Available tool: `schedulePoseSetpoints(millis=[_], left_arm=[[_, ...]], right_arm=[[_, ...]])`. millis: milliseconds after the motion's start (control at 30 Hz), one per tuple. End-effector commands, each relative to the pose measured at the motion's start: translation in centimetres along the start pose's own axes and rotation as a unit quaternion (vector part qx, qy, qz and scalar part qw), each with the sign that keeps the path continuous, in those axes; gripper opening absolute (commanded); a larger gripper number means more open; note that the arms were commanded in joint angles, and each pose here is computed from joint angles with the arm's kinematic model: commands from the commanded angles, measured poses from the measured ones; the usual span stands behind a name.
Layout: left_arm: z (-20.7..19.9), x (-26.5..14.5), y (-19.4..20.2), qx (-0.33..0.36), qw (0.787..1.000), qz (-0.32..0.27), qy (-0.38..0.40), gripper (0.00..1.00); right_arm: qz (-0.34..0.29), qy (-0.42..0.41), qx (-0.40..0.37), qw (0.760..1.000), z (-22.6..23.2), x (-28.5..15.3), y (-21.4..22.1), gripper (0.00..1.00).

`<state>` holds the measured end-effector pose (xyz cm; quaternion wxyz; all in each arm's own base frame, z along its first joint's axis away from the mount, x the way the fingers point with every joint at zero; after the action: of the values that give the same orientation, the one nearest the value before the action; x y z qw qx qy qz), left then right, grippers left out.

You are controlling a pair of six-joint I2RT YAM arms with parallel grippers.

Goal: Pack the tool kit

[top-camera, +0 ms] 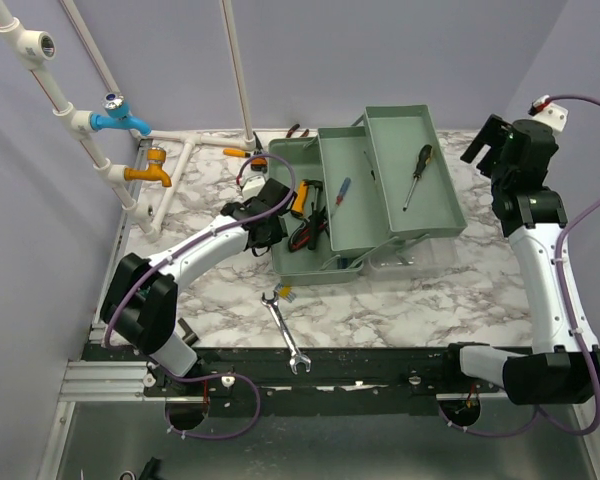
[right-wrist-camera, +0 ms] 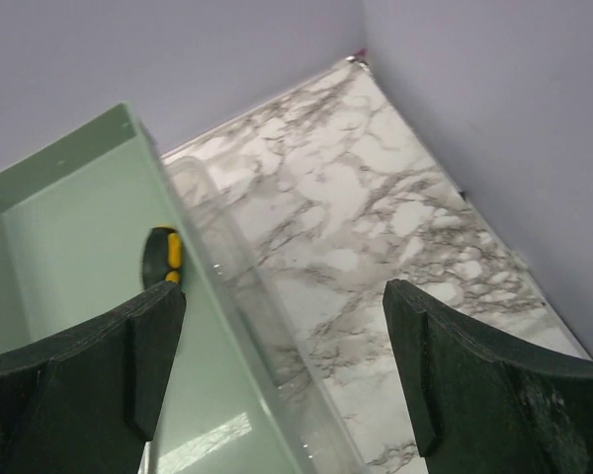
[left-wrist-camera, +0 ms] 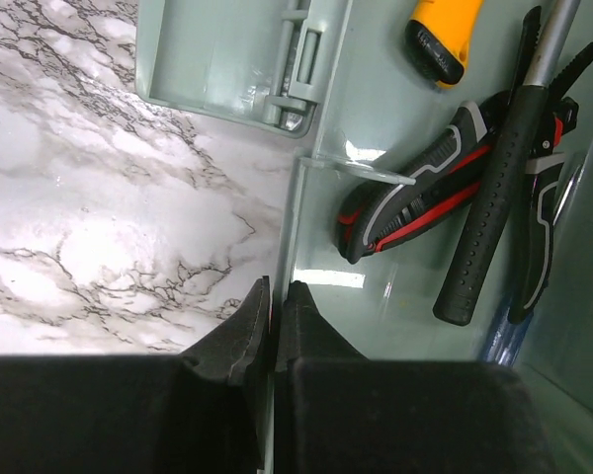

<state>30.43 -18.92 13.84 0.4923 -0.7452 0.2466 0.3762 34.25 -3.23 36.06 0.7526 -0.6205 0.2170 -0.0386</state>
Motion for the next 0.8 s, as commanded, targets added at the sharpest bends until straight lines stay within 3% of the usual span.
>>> schedulePoseSetpoints(millis=[0, 133, 400, 567, 767], left_arm=[[3.7, 1.0, -0.8, 0.004, 0.997, -0.04, -0.069, 0.0], [3.3, 1.2, -0.6, 0.026, 0.998, -0.037, -0.046, 0.0], [2.2, 1.1, -0.3, 0.072, 0.997, -0.024, 0.011, 0.02], [1.2, 0.5, 0.0, 0.08, 0.994, -0.021, 0.065, 0.08], [0.5, 1.0, 0.4, 0.103, 0.99, -0.018, 0.098, 0.08]], right_arm=[[0.021, 0.103, -0.007, 0.994, -3.5, 1.7, 1.8, 0.9], [0.067, 0.114, 0.006, 0.991, -5.9, 4.1, 4.5, 0.89], [0.158, -0.017, 0.088, 0.983, -5.6, 7.6, 10.8, 0.9], [0.196, -0.099, 0.173, 0.96, -6.2, 8.7, 15.4, 0.89], [0.244, -0.187, 0.203, 0.929, -5.0, 9.1, 19.2, 0.76]])
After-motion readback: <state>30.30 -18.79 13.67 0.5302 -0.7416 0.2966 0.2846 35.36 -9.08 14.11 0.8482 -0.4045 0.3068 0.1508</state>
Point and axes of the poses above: each gripper's point midway between its finger pads, its own x axis out along the fingers, its own z axis along the line the jaws close on, y = z × x, the point moved 4 cm from there along -x, back along the fingers, and after that the axes turned 3 degrees about -x, right-handed, at the moved point
